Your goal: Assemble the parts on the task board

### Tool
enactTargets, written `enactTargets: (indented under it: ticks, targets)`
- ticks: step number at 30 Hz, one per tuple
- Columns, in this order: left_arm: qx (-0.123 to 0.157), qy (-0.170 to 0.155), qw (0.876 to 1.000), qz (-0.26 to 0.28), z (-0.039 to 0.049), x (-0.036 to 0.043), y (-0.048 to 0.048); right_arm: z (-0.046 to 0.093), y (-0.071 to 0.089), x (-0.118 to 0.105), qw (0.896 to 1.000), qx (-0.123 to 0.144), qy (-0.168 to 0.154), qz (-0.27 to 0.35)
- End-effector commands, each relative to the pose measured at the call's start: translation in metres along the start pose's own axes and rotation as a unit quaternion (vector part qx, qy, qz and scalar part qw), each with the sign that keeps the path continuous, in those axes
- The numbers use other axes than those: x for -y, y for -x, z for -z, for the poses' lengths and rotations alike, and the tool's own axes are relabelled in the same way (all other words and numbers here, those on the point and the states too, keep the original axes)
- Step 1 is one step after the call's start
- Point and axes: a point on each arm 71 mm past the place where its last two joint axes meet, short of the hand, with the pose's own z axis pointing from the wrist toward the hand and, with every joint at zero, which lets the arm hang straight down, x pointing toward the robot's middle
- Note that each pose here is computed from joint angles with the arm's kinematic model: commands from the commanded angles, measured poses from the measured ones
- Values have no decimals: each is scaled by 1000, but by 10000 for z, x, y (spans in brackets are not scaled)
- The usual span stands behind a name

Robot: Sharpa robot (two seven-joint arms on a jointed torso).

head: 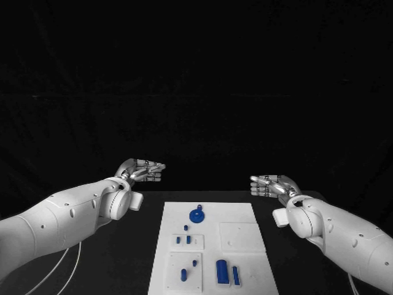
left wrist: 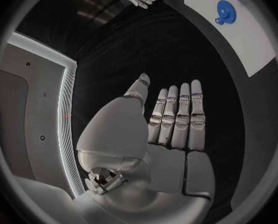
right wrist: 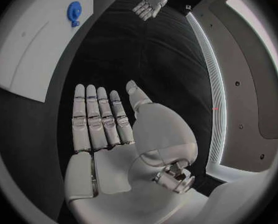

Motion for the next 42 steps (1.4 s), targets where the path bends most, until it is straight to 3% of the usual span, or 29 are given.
enactTargets:
  ticks: [1,6,12,15,23,30,35,42]
  targets:
    - [0,0,1000,-1,3,0,0,3,1,3,1000,0,-2,3]
    - [2,-5,1000,6,41,1,-56,13,-45,-74,1000,2,10,-1]
    - [11,-20,999,30,186,19,-240,77,-207,-301,999,9,46,-15]
    - [17,-29,998,46,301,45,-363,150,-324,-432,997,14,66,-25]
    - [40,-53,994,90,725,187,-704,520,-679,-693,993,32,97,-53]
    - [50,-61,991,107,946,280,-835,789,-843,-747,993,44,94,-62]
    - [52,-62,991,110,985,297,-856,866,-881,-753,993,48,92,-63]
    - [52,-62,991,110,985,297,-856,870,-883,-754,993,48,92,-64]
